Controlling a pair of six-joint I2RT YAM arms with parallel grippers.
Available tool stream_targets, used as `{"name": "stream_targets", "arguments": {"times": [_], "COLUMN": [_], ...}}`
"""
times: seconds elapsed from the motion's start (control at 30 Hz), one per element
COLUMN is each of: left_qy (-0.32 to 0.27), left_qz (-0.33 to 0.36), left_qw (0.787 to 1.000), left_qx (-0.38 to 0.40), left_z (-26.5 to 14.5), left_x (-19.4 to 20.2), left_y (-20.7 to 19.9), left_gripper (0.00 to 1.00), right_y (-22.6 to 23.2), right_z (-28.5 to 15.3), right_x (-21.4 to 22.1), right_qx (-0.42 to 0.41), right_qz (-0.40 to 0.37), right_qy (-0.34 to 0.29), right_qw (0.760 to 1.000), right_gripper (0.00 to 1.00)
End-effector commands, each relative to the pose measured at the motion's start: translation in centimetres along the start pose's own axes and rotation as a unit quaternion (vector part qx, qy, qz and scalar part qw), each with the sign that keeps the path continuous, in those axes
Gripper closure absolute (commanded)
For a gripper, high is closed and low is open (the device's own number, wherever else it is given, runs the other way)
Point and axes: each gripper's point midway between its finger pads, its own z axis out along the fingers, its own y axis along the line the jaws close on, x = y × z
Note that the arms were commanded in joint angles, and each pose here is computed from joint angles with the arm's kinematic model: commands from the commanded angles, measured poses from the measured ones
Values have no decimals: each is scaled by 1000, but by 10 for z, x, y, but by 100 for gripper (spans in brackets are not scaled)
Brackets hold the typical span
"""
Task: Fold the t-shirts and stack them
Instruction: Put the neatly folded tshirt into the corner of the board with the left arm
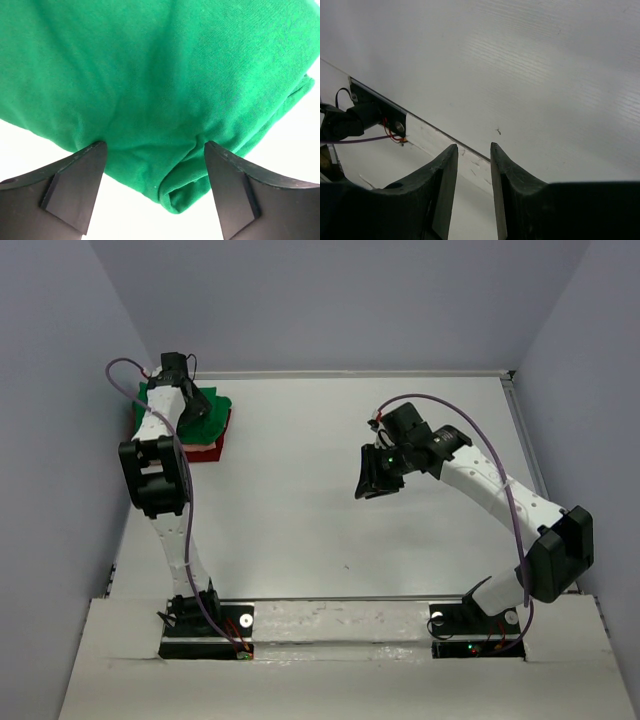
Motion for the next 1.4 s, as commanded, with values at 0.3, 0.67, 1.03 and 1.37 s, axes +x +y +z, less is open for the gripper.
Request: {"name": "stream_targets", "arguments": {"times": [0.3, 0.67, 1.03, 1.37], "left_qy": [-82, -165, -159, -177], "left_qz": [3, 7, 38, 92], "left_qw": [996, 975, 973, 962], "left_qx": [46, 148, 166, 189], "left_z": [-93, -196, -219, -256], "left_x": [-43, -63, -40, -9], "left_y": [-9, -24, -34, -59], "left_gripper": [7, 7, 9, 10], "right_y": [3, 2, 1, -11], "right_z": [4, 2, -8, -20], "right_x": [0, 1, -2, -7], "right_qx": [-22, -21, -14, 21], "right_qz": [0, -1, -8, -25], "right_qy": [-13, -16, -38, -70], "right_qw": [1000, 1000, 999, 997], "right_gripper": [62, 62, 62, 61]}}
